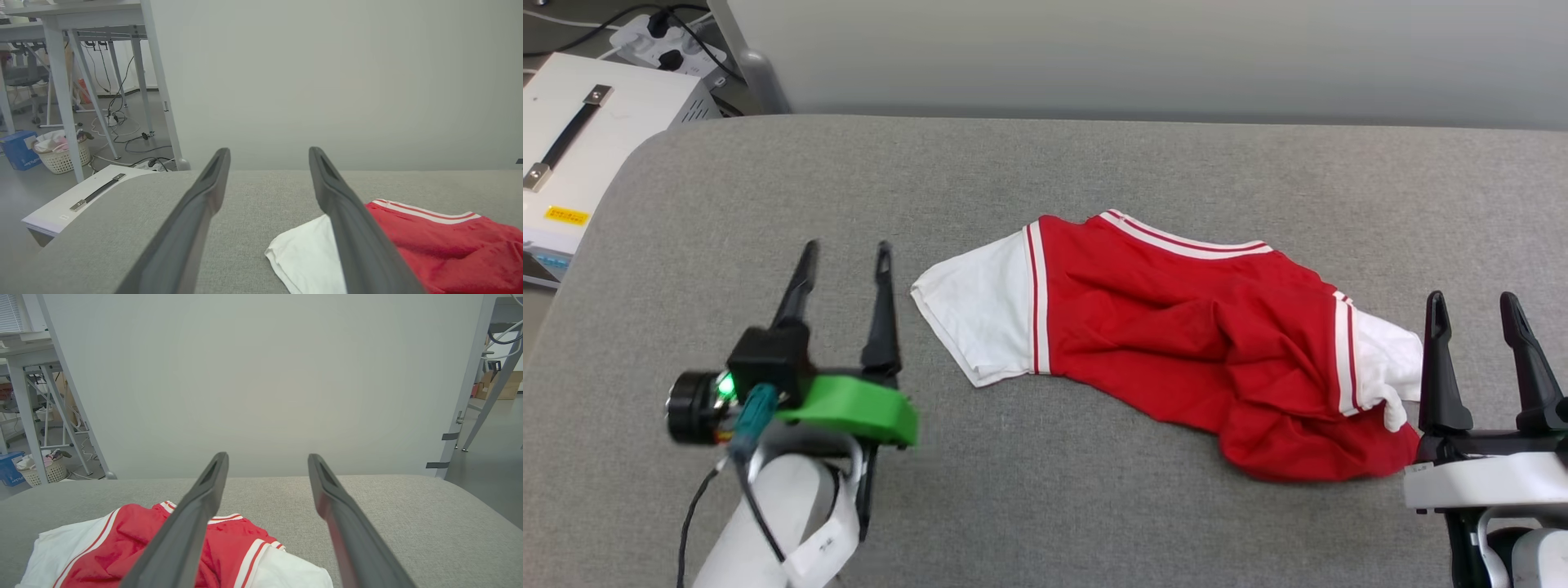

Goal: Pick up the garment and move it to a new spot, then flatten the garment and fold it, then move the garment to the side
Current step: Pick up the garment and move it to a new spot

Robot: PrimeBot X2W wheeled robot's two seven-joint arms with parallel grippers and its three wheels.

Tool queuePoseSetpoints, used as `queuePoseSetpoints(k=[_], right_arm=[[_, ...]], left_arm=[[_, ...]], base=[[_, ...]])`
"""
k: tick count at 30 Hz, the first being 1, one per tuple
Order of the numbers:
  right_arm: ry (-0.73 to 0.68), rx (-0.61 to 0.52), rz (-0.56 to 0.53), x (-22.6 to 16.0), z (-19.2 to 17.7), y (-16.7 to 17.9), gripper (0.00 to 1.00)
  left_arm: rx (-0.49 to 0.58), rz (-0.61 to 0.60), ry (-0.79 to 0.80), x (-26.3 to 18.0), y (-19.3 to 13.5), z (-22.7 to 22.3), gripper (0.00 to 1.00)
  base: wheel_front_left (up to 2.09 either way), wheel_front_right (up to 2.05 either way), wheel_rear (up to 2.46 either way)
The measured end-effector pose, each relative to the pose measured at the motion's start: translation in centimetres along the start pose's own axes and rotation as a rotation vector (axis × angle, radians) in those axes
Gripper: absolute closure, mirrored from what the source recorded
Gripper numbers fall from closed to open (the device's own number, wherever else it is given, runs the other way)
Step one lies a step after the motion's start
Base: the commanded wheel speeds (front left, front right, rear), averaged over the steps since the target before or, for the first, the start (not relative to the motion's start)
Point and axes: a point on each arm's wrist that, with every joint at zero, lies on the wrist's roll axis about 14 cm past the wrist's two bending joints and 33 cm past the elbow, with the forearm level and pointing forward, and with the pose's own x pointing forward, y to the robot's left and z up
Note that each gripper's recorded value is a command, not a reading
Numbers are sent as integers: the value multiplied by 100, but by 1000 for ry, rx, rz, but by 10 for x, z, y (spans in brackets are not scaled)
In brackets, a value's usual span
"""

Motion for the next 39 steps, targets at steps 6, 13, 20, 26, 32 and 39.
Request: queuePoseSetpoints(k=[6, 13, 20, 26, 32, 39], right_arm=[[13, 7, 5, -7, -2, 2, 0], [30, 24, 6, -15, -5, 4, 0], [52, 32, -9, -28, -8, 0, 0], [65, 43, -23, -37, -10, -3, 0], [82, 48, -25, -41, -15, -3, 0], [96, 50, -23, -44, -19, -2, 0]], left_arm=[[-9, 64, 19, -26, 16, -8, 0], [-14, 51, 44, -43, 12, -17, 0], [-11, 40, 48, -51, 8, -17, 0], [5, 40, 58, -58, 10, -19, 0], [7, 41, 68, -63, 11, -22, 0], [5, 51, 75, -66, 14, -23, 0]], base=[[0, 0, 0], [0, 0, 0], [0, 0, 0], [0, 0, 0], [0, 0, 0], [0, 0, 0]])
